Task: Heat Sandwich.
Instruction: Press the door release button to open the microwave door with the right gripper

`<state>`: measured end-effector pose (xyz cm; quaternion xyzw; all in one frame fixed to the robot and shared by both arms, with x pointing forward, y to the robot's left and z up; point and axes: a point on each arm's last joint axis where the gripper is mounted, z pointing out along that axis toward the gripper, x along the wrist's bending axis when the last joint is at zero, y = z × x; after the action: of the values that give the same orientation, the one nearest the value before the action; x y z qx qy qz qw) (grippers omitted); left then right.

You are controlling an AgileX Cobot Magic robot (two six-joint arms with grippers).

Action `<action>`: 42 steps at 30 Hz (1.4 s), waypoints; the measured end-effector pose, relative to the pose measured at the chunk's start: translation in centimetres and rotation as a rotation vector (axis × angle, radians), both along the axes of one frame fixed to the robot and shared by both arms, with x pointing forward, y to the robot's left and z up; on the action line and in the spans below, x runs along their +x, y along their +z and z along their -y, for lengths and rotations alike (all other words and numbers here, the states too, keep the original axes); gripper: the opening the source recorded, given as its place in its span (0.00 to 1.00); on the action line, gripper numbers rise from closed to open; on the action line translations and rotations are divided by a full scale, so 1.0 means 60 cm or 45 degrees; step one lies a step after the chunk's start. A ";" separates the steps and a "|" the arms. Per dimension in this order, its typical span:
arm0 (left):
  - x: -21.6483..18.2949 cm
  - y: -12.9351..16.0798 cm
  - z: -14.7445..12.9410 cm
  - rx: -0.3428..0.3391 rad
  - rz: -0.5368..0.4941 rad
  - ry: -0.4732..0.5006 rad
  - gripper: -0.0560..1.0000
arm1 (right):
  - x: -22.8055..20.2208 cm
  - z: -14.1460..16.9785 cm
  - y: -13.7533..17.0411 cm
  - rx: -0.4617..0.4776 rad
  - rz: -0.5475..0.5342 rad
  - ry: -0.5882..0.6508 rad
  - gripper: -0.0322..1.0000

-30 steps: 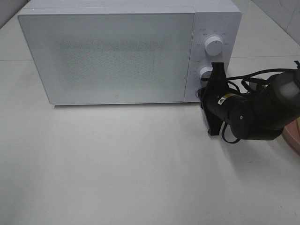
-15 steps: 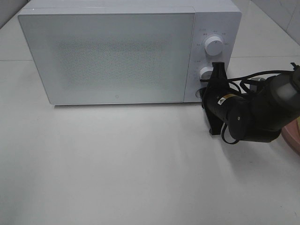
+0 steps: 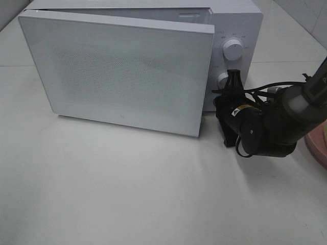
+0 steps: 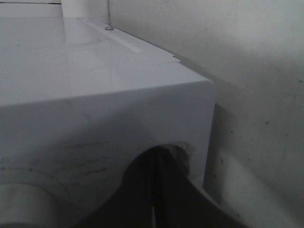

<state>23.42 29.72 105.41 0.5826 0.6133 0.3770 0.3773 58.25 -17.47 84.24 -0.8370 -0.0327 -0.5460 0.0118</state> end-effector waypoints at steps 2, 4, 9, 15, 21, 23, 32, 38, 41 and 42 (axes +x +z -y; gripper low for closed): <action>0.000 0.000 0.000 0.000 0.000 0.000 0.98 | 0.000 0.000 0.000 0.000 0.000 0.000 0.05; 0.000 0.000 0.000 0.000 0.000 0.000 0.98 | 0.000 0.000 0.000 0.000 0.000 0.000 0.05; 0.000 0.000 0.000 0.000 0.000 0.000 0.98 | 0.000 0.000 0.000 0.001 0.001 0.000 0.05; 0.000 0.000 0.000 0.000 0.000 0.000 0.98 | 0.000 0.000 0.000 0.000 -0.004 0.002 0.05; 0.000 0.000 0.000 0.000 0.000 0.000 0.98 | 0.000 -0.001 -0.001 0.000 -0.017 0.009 0.05; 0.000 0.000 0.000 0.000 0.000 0.000 0.98 | 0.000 -0.002 -0.001 -0.001 -0.019 0.012 0.05; 0.000 0.000 0.000 0.000 0.000 0.000 0.98 | 0.000 -0.004 0.001 -0.003 -0.051 0.040 0.05; 0.000 0.000 0.000 0.000 0.000 0.000 0.98 | -0.001 -0.002 0.012 -0.003 -0.081 0.069 0.05; 0.000 0.000 0.000 0.000 0.000 0.000 0.98 | -0.010 0.003 0.019 -0.013 -0.095 0.096 0.05; 0.000 0.000 0.000 0.000 0.000 0.000 0.98 | -0.010 0.003 0.019 -0.013 -0.095 0.096 0.05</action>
<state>23.42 29.72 105.41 0.5826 0.6133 0.3770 0.3773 57.63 -17.62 85.40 -0.8551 -0.0665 -0.5133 0.0293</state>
